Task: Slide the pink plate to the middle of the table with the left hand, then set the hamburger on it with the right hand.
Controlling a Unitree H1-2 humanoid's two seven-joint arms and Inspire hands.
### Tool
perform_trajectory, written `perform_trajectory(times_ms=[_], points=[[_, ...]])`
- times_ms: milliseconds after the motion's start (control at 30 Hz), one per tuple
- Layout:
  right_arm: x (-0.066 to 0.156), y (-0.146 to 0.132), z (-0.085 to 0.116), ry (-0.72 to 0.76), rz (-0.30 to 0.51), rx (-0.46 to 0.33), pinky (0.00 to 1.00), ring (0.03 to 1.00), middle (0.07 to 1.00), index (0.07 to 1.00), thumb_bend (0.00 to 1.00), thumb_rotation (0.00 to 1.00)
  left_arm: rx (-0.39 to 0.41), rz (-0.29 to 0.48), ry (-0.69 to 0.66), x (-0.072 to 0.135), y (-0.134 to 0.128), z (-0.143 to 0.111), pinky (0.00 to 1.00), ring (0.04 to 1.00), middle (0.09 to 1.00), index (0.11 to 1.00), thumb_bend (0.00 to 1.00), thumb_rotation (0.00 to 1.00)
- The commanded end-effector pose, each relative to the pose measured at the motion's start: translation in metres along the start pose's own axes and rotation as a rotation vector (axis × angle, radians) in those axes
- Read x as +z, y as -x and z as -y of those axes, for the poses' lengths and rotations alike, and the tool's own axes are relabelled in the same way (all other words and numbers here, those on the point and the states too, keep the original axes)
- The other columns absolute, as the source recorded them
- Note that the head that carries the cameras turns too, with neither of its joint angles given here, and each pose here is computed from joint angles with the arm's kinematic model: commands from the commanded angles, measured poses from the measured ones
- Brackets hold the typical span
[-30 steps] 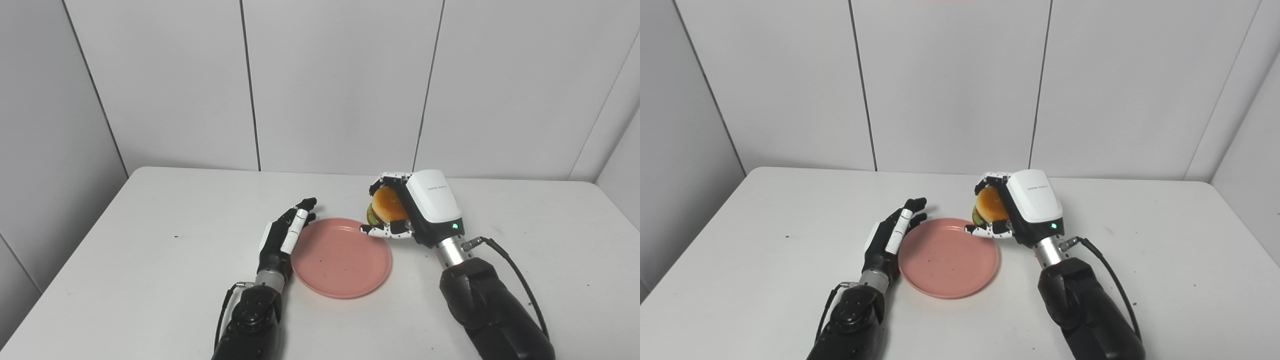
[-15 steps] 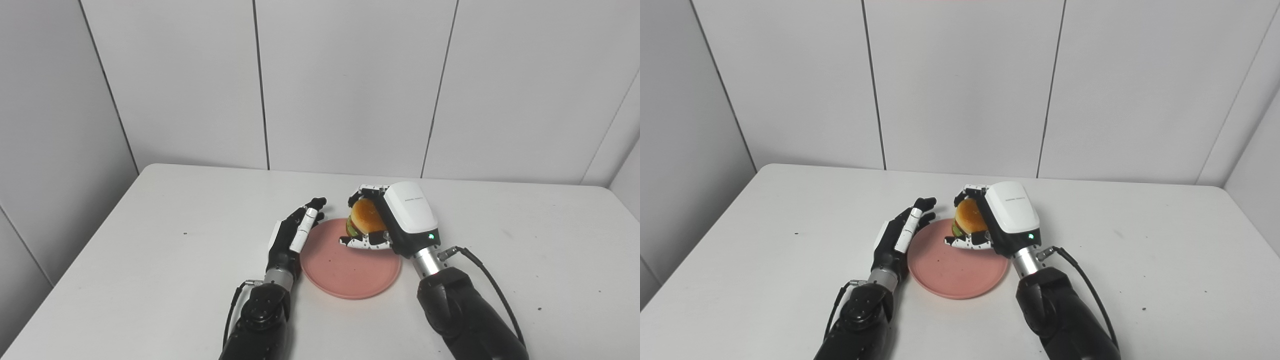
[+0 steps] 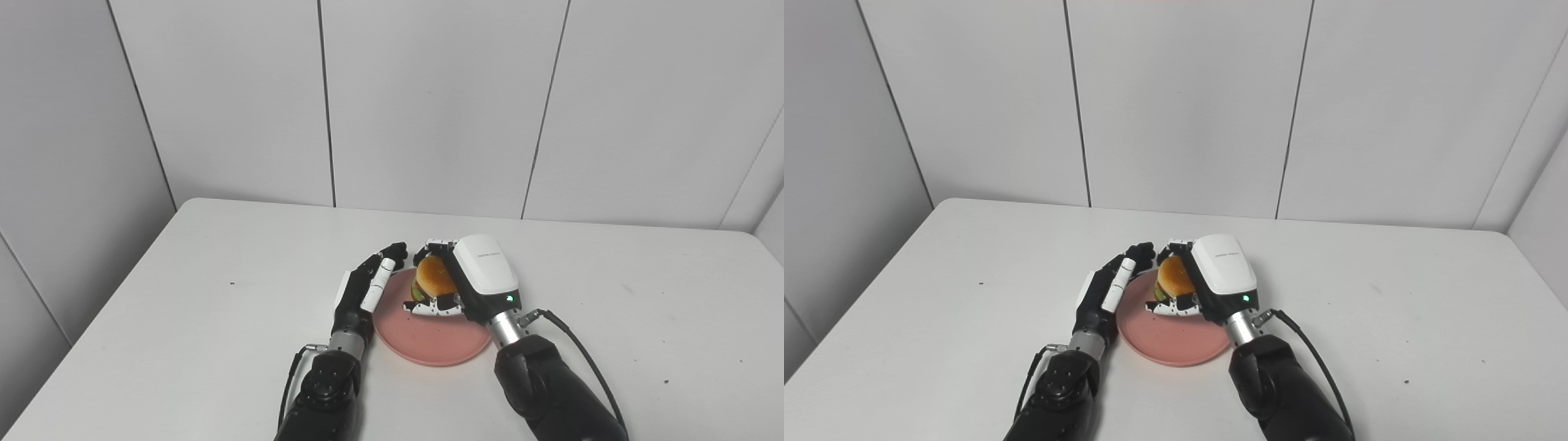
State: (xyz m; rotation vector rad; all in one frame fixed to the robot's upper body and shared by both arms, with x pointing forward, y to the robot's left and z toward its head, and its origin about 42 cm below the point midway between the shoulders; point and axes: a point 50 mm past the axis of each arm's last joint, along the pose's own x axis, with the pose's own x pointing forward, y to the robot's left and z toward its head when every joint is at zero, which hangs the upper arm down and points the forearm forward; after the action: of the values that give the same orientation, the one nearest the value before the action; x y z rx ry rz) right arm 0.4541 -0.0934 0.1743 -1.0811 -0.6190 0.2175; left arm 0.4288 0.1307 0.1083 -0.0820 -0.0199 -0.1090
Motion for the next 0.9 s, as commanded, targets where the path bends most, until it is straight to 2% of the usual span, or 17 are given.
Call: perform_trajectory(times_ms=[0,100,333,433,567,600,633,667,700,733,800,867], points=[[0.011,-0.025,0.015,-0.007,0.05,-0.068,0.21,0.264,0.35,0.476,0.5,0.16,-0.017,-0.005,-0.018,0.003,-0.006,0.008,0.84,0.847,0.819,0.738,0.83,0.85],[0.008,-0.026,0.009,-0.012,0.037,-0.058,0.2,0.241,0.322,0.472,0.5,0.16,-0.017,-0.009,-0.025,0.001,-0.005,0.009,0.84,0.859,0.836,0.749,0.82,0.86],[0.004,-0.025,-0.001,-0.027,0.002,-0.009,0.17,0.23,0.329,0.473,0.49,0.16,-0.022,-0.001,-0.021,0.003,-0.004,0.01,0.84,0.862,0.838,0.756,0.79,0.86],[0.003,-0.023,-0.003,-0.036,-0.02,0.016,0.19,0.262,0.367,0.479,0.49,0.17,-0.018,-0.005,-0.03,0.003,-0.004,0.01,0.85,0.866,0.848,0.788,0.81,0.85],[0.006,-0.02,-0.001,-0.041,-0.04,0.053,0.27,0.36,0.476,0.489,0.49,0.18,-0.019,-0.002,-0.043,0.003,-0.004,0.01,0.86,0.865,0.869,0.859,0.82,0.88],[0.006,-0.02,0.0,-0.04,-0.041,0.061,0.34,0.424,0.522,0.549,0.52,0.52,-0.019,-0.001,-0.041,0.003,-0.004,0.01,0.85,0.857,0.857,0.841,0.82,0.88],[0.007,-0.02,0.002,-0.04,-0.034,0.064,0.36,0.446,0.538,0.57,0.53,0.64,-0.02,0.001,-0.035,0.003,-0.004,0.01,0.85,0.854,0.853,0.835,0.82,0.88],[0.007,-0.02,0.004,-0.04,-0.028,0.067,0.45,0.532,0.608,0.624,0.57,0.77,-0.021,0.002,-0.031,0.003,-0.004,0.009,0.85,0.851,0.849,0.828,0.81,0.87],[0.007,-0.02,0.005,-0.042,-0.022,0.066,0.51,0.59,0.655,0.658,0.6,0.83,-0.021,0.001,-0.029,0.003,-0.004,0.009,0.84,0.85,0.848,0.825,0.81,0.87],[0.007,-0.02,0.007,-0.044,-0.016,0.065,0.51,0.598,0.662,0.663,0.61,0.84,-0.021,0.001,-0.027,0.003,-0.005,0.009,0.84,0.85,0.848,0.825,0.81,0.87],[0.01,-0.02,0.011,-0.048,-0.003,0.064,0.66,0.722,0.754,0.726,0.67,0.9,-0.021,-0.001,-0.018,0.003,-0.005,0.009,0.85,0.864,0.861,0.825,0.78,0.86],[0.014,-0.02,0.015,-0.047,0.007,0.067,0.77,0.801,0.818,0.77,0.71,0.96,-0.025,0.007,-0.003,0.003,-0.005,0.01,0.86,0.868,0.866,0.822,0.71,0.81]])
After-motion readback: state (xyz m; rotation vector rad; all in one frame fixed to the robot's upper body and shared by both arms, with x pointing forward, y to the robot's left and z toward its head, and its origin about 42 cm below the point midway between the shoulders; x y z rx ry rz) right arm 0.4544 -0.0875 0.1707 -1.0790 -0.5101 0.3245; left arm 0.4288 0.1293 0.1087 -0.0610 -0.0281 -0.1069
